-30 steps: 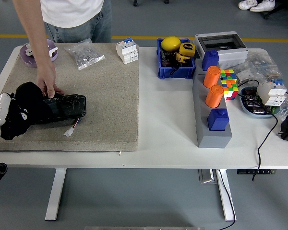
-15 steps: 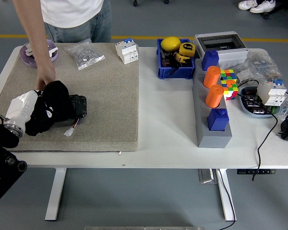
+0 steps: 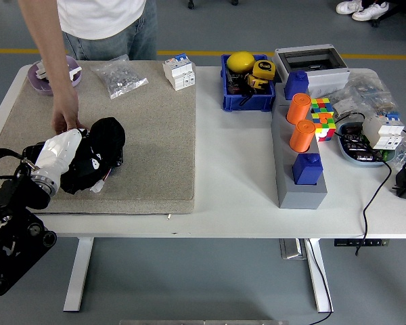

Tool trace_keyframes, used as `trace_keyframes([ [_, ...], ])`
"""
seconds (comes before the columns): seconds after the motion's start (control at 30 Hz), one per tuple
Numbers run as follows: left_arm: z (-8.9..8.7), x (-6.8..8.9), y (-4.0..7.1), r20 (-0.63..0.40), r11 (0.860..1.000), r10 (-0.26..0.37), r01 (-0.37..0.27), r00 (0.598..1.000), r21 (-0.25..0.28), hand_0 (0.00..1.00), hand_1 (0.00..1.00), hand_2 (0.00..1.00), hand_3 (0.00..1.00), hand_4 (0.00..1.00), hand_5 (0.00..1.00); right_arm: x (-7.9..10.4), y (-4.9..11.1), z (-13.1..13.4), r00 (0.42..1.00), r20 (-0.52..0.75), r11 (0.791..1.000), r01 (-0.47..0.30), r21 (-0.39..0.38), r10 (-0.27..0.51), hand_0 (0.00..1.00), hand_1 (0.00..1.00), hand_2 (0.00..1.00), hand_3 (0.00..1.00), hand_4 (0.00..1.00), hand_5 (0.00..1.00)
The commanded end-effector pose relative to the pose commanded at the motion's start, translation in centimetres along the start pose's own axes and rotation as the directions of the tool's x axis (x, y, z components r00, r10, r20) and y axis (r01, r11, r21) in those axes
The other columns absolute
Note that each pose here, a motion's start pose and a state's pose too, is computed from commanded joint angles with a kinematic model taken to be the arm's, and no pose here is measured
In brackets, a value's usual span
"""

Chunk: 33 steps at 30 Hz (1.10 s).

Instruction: Pick the rag up,wipe the panel,place it on the desk

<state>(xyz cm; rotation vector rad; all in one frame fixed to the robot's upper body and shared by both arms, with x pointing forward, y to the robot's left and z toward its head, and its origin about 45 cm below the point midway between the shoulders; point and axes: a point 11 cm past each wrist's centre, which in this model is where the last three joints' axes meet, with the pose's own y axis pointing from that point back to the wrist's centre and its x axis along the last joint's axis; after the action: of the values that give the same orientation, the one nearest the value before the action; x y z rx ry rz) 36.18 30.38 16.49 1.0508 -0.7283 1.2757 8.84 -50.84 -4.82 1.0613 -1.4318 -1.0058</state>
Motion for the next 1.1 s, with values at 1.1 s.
trace_keyframes([
  [1.1,-7.2,2.1,0.1,0.038,0.981,0.053,-0.059,0.998,0.183,0.183,0.111,0.527,0.443,0.084,0.002,0.0,0.0,-0.1,1.0,0.006,1.0,0.002,0.003,-0.002,0.733,0.544,0.715,0.751,0.998,0.613],
])
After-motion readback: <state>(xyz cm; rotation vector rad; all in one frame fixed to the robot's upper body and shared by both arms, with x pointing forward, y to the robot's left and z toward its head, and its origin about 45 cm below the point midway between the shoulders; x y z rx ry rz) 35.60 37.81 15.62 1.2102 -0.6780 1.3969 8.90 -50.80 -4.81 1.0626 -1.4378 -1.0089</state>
